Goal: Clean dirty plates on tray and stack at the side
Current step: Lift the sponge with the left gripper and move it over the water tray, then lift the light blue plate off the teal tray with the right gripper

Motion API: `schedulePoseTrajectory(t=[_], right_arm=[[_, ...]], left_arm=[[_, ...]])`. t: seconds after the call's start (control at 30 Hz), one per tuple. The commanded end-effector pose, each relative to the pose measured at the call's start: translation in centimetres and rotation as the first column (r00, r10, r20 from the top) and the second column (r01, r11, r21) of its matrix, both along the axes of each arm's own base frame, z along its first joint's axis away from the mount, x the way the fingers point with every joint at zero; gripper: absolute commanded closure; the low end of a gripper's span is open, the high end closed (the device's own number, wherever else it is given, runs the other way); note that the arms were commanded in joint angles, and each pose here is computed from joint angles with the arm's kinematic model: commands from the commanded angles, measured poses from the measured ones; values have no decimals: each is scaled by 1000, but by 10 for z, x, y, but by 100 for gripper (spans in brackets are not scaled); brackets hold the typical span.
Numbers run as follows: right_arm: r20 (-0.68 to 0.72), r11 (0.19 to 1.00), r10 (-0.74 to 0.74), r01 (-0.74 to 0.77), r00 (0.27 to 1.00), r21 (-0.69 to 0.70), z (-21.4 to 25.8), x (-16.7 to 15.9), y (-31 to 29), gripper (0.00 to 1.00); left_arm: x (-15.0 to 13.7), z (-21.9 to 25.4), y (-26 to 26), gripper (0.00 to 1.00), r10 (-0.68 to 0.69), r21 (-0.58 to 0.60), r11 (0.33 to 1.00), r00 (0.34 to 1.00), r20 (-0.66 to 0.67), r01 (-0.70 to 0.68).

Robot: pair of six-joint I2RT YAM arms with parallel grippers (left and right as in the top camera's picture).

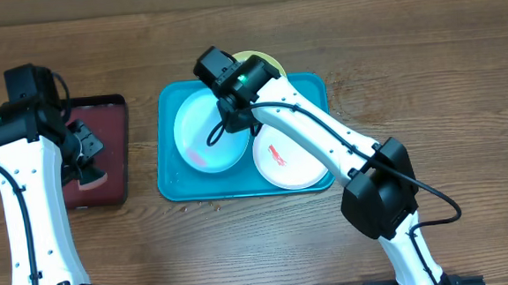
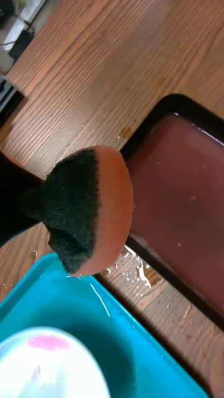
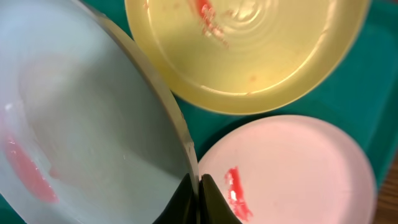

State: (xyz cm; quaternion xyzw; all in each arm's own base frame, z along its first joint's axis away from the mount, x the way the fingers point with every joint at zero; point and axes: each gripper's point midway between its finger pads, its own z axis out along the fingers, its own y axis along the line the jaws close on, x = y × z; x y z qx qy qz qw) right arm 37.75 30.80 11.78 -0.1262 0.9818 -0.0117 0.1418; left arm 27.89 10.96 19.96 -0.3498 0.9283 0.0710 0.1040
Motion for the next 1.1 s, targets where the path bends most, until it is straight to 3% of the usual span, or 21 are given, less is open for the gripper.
schedulePoseTrajectory(t=[0.0, 0.2, 0.47, 0.77, 1.07], right_arm=[[217, 995, 23, -2, 976, -99, 54, 11, 1, 96], [387, 964, 87, 21, 918, -266, 87, 4, 2, 96], [520, 917, 159, 69, 839, -392, 114, 0, 4, 96], [494, 846, 316, -5, 810, -533, 125, 0, 6, 96], [574, 791, 324, 117, 752, -600, 150, 7, -8, 96]], left_arm=[[-3, -6, -1, 96, 30, -45, 999, 999, 9, -30], [-3, -7, 0, 96, 36, -47, 998, 999, 10, -35], [-3, -7, 0, 96, 36, -47, 998, 999, 10, -35], [-3, -8, 0, 96, 36, -48, 998, 999, 8, -35], [-3, -7, 0, 96, 36, -48, 998, 999, 9, -36]])
